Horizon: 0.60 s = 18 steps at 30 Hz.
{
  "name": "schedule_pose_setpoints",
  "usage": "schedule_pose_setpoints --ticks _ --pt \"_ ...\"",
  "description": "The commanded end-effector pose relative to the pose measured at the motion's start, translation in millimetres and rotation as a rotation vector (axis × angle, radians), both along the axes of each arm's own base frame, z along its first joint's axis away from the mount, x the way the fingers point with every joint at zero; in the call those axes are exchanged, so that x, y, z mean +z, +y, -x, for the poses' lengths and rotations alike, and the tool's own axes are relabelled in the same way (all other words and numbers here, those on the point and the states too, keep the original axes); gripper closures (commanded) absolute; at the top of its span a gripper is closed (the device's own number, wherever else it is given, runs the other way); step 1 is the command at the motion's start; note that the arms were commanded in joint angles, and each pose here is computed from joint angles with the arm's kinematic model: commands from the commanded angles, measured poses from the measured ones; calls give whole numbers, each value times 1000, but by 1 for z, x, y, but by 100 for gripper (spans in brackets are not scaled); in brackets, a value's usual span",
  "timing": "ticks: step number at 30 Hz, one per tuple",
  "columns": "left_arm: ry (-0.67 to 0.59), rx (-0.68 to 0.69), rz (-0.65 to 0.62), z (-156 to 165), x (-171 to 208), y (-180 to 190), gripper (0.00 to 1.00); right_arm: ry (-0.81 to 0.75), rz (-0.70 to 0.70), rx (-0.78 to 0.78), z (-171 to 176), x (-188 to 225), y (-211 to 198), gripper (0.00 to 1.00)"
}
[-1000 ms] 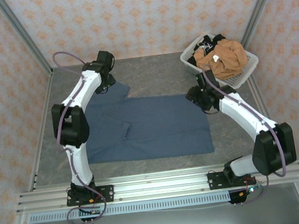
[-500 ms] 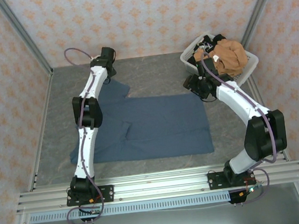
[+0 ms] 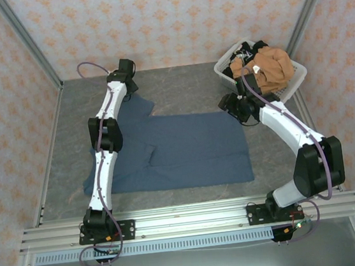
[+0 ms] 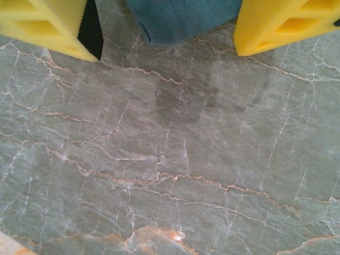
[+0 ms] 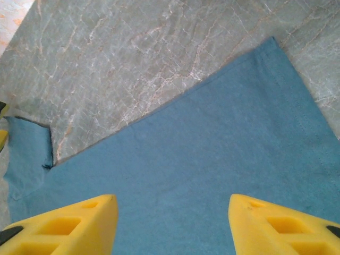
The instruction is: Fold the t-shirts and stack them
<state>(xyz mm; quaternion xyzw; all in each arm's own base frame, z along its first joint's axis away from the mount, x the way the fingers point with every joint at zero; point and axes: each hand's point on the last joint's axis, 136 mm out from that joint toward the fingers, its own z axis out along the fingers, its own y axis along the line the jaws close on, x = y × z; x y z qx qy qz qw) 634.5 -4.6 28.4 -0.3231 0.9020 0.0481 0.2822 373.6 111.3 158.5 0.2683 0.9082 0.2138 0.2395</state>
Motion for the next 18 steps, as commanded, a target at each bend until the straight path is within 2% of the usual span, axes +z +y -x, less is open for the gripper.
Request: schedule_pose_setpoints --ticks 1,7,10,14,18 --pt "296 -24 18 59 -57 -10 45 -8 -14 -14 -2 0 -1 43" --pt "377 -67 3 76 -56 -12 60 -15 -21 -14 -5 1 1 43" --pt "419 -91 -4 86 -58 -17 75 -15 -23 -15 -5 0 1 43" --pt "393 -88 -39 84 -42 -17 98 -1 21 -25 -6 -7 -6 45" --pt "288 -78 -93 71 4 -12 100 52 124 -89 -13 -28 -23 51"
